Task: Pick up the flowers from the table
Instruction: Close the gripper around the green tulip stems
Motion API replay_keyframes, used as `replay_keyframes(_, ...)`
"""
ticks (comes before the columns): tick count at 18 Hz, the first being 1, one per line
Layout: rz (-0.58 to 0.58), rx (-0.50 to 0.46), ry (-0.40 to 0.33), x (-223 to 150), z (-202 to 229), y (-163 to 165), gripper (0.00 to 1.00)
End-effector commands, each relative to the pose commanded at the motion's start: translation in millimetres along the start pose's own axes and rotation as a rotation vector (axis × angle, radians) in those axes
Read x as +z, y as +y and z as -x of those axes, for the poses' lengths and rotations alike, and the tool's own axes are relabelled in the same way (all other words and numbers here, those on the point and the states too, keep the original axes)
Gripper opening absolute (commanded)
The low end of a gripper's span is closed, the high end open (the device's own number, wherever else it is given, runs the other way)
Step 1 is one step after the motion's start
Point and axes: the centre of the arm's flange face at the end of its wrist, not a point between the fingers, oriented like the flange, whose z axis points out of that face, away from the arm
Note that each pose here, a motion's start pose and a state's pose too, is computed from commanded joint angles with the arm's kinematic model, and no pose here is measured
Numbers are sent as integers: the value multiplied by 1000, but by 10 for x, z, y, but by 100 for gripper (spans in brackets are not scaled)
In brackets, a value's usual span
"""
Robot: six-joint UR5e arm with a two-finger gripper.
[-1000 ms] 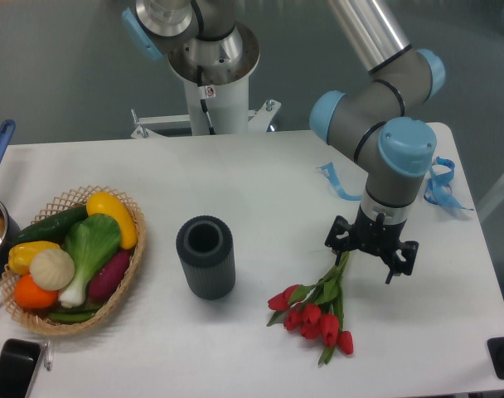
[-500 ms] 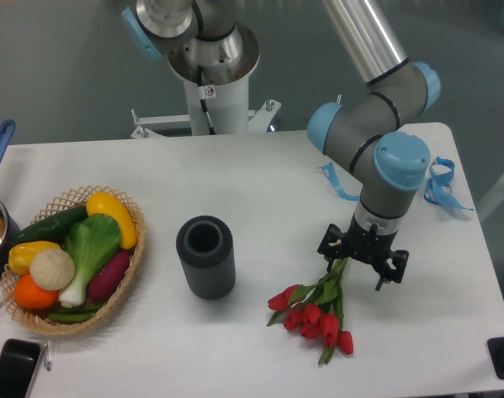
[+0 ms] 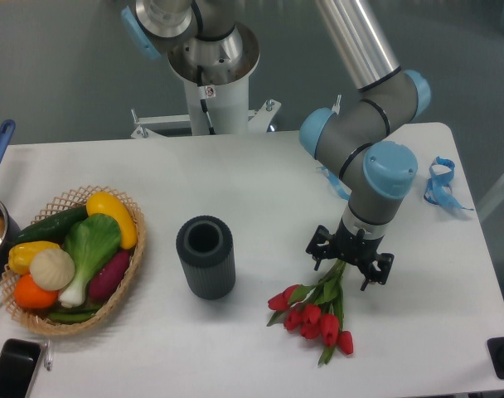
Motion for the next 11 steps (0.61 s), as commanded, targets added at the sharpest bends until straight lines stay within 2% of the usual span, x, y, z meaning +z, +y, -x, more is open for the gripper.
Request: replay_keyframes(11,7,23,1,224,61,-103,100)
